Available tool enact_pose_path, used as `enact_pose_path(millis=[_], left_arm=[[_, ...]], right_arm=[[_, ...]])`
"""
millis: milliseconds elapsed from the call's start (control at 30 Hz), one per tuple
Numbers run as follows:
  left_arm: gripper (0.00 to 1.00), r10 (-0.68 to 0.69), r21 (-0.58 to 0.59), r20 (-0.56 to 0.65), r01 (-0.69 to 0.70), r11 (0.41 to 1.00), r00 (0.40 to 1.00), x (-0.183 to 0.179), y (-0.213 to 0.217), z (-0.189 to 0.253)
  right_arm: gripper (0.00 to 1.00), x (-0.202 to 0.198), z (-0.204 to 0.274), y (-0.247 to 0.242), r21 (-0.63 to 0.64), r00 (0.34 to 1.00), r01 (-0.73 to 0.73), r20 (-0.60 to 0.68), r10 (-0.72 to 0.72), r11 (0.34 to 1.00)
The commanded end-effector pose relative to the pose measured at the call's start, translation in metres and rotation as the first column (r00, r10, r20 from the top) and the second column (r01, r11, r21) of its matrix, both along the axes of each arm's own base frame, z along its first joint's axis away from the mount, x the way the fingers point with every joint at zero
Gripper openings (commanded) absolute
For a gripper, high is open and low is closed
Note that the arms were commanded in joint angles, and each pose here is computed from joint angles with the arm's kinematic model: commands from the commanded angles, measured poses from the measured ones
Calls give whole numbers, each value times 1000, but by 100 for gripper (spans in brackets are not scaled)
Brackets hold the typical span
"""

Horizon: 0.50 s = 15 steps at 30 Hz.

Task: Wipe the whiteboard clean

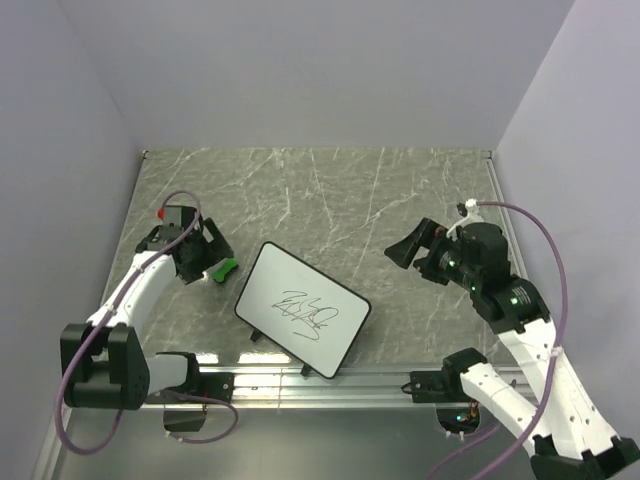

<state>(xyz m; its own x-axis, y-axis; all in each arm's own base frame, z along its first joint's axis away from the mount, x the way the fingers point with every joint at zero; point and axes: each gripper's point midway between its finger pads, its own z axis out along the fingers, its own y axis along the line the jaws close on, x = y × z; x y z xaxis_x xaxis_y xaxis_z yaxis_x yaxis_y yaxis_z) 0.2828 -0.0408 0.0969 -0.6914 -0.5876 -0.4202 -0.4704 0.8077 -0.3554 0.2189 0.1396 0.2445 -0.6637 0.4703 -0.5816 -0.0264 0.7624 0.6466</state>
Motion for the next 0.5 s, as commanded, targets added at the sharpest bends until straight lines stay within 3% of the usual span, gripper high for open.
enact_pose_path(millis=[0,100,233,467], left_arm=[[98,-70,53,79,66,996,994,28,0,9],[97,-134,93,99,125,988,986,40,1,8],[94,-264,167,40,254,953,964,57,3,-10],[91,-371,115,57,363,925,927,76,-23,-14]], right_arm=[[100,-26,-10,1,11,996,-49,-68,49,999],[100,-33,-9,-4,-8,996,-49,-75,48,999],[100,-44,-11,-13,-46,994,-36,-100,32,998],[100,-53,-26,-29,-116,986,7,-163,-26,993]])
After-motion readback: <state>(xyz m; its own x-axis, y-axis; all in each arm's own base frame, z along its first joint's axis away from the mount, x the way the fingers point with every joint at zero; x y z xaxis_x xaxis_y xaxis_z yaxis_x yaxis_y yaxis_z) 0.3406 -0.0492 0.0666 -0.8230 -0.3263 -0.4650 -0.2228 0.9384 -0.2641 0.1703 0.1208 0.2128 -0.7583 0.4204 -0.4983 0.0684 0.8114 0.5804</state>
